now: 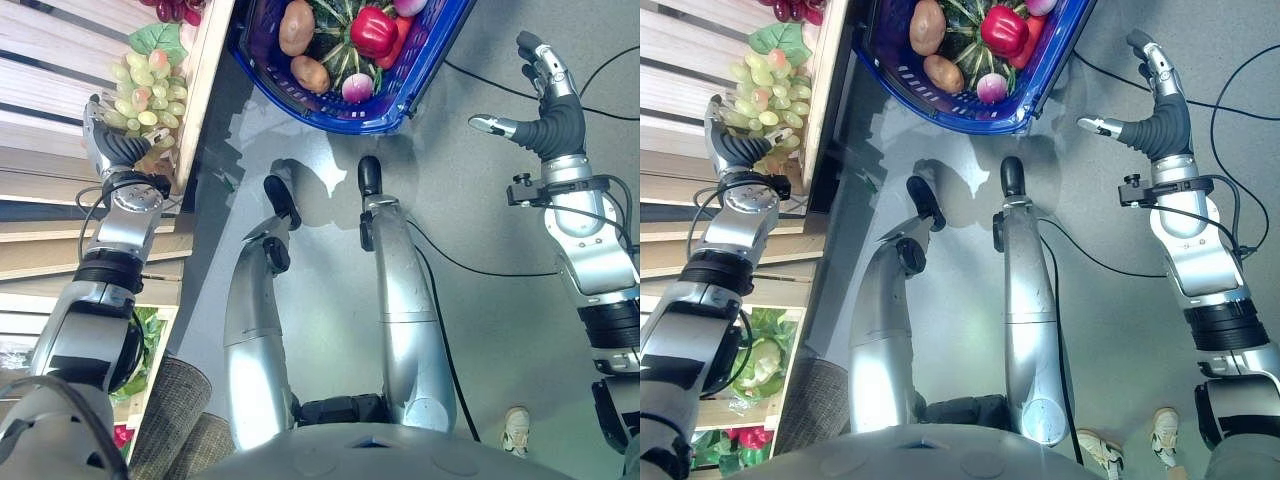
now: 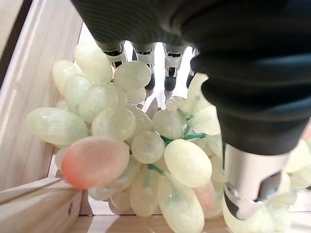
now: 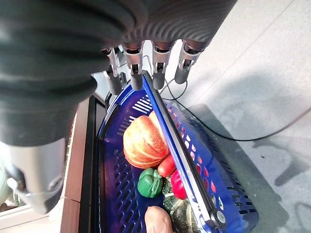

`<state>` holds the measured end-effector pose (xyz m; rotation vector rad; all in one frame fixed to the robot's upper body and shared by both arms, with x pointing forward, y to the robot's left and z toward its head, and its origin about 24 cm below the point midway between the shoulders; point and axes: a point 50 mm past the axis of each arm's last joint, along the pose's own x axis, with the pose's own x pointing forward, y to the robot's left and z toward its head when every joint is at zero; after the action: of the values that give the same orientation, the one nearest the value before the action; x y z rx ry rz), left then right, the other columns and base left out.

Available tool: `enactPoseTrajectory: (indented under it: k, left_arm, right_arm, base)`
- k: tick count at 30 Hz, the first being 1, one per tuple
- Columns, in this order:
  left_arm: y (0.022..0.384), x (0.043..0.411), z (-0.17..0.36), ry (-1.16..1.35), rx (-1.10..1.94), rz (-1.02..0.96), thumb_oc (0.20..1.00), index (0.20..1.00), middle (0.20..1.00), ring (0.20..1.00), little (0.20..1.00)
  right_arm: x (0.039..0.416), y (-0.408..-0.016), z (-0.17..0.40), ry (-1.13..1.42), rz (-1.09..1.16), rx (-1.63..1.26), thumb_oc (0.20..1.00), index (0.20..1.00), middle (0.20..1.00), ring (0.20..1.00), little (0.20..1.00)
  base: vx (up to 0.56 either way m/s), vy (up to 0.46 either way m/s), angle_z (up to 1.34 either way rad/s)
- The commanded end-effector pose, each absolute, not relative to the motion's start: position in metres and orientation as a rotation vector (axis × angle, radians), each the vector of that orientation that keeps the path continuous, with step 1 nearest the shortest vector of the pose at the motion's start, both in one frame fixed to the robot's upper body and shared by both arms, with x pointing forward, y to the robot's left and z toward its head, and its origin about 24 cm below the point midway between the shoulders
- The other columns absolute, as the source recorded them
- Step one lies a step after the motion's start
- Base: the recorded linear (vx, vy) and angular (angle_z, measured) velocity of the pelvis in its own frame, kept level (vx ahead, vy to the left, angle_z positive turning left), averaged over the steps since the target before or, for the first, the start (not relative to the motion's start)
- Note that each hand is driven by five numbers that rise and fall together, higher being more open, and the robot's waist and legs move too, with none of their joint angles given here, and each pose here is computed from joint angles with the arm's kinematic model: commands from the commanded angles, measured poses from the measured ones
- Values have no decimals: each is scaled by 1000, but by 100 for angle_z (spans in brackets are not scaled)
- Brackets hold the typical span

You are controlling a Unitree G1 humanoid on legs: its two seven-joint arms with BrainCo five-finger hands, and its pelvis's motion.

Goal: Pick up fruits and vegetables into the basket

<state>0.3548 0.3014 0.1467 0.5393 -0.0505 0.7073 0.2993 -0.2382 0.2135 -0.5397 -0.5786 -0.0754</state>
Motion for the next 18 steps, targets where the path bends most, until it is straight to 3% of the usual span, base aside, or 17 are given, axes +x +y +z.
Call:
enactPoseTrajectory:
  k: [1,12,18]
  left_arm:
    - [292,364,126,124,658,589,1000,1000,1000,1000,1000]
    - [311,363,131,313,1094,619,1000,1000,1000,1000,1000]
    - [312,364,134,317,1145,631,1000,1000,1000,1000,1000]
  right_arm:
    - [294,-228,218,-645,-58,-507,1000,1000,1000,1000,1000]
    - [297,-230,228,-663,-42,-503,1000,1000,1000,1000,1000]
    - [297,-229,228,-664,-39,-503,1000,1000,1000,1000,1000]
  base:
    - [0,0,0]
    - [-1,-3,-7]
    - [0,0,-3]
